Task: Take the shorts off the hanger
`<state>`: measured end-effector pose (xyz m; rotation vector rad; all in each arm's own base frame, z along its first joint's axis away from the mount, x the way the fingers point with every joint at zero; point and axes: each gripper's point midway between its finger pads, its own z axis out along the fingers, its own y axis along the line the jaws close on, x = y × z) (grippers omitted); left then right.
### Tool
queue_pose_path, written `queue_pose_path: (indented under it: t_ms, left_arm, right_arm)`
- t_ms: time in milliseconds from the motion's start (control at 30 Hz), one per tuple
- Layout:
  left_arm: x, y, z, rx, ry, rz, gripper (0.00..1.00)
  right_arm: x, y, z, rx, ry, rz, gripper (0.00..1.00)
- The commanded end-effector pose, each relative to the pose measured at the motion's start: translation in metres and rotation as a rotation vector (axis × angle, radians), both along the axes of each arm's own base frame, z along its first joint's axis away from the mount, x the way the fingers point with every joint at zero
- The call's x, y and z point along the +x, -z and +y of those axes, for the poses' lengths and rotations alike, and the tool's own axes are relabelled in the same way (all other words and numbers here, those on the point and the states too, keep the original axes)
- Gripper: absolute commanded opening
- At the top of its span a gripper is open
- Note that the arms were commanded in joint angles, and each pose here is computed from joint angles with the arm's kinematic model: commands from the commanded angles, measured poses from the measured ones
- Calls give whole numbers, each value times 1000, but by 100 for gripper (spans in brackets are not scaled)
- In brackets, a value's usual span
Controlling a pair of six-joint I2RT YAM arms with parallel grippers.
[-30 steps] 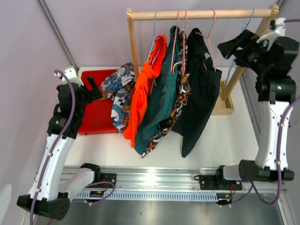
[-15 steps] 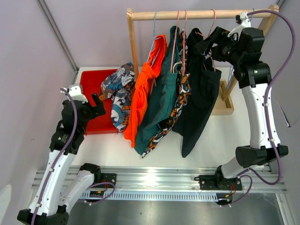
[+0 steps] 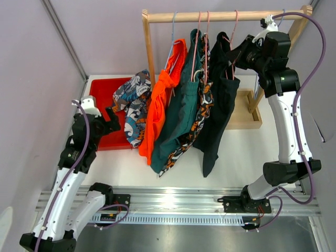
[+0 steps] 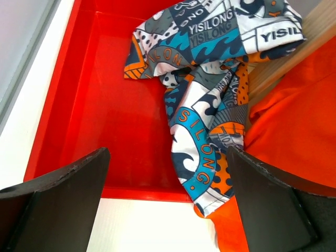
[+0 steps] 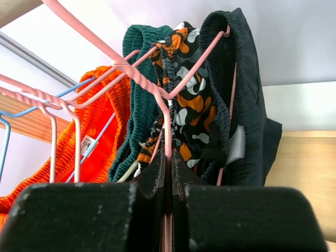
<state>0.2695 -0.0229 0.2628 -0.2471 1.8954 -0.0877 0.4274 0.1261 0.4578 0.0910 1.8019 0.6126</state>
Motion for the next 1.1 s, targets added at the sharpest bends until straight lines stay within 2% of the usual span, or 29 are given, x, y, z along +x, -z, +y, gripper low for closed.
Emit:
queue_pose_path:
  t_ms: [0, 33, 133, 167, 200, 233, 267, 300, 333, 367, 433, 467, 500, 567, 600, 733, 933, 1067]
  left_arm:
    - [1, -49, -18, -13, 74, -121, 99]
    - [-3, -62, -36, 4, 144, -137, 99]
    - [-12, -111, -53, 53, 168, -232, 99]
    - [-22, -120, -81, 49, 267, -245, 99]
    - [-31, -154, -89, 14, 305, -305, 99]
    - [-35, -162, -103, 13, 360, -312, 99]
    - [-42, -161, -137, 16, 470, -297, 99]
    - [-48, -166, -155, 14, 523, -300, 99]
    - [-55, -193, -166, -13, 563, -358, 99]
    - [-67, -190, -203, -1, 669, -354, 99]
    - [-81, -196, -239, 22, 774, -388, 99]
    - [-98, -211, -261, -18, 858, -425, 99]
    - [-100, -199, -290, 4, 909, -404, 99]
    - [-114, -208, -322, -70, 1016, -425, 99]
    - [-114, -198, -342, -71, 1044, -409, 99]
    - [-122, -199, -389, -140, 1138, -421, 99]
    - [-135, -181, -441, -166, 1239, -383, 99]
    - [-142, -178, -456, -190, 1268, -384, 99]
  right_arm:
    - [-5, -20, -2, -9, 5, -67, 0]
    - [-11, -29, -2, -2, 3, -90, 0]
    - [-24, -55, -6, 16, 12, -154, 0]
    - [-28, -62, -5, 26, 13, -168, 0]
    - [-32, -68, -6, 33, 16, -183, 0]
    - [-36, -75, -7, 39, 18, -200, 0]
    - [-43, -86, -10, 49, 31, -225, 0]
    - [-46, -88, -10, 51, 36, -228, 0]
    - [-49, -93, -12, 54, 43, -237, 0]
    - [-54, -97, -15, 61, 62, -237, 0]
    - [-58, -99, -16, 62, 72, -237, 0]
    - [-67, -103, -15, 66, 72, -244, 0]
    - [-70, -105, -18, 66, 95, -249, 0]
    - [-79, -109, -19, 66, 104, -257, 0]
    - [-88, -113, -19, 69, 104, -265, 0]
    - [-107, -114, -26, 78, 126, -266, 0]
    - [-132, -115, -31, 94, 123, -285, 0]
    - [-137, -111, -33, 99, 125, -280, 0]
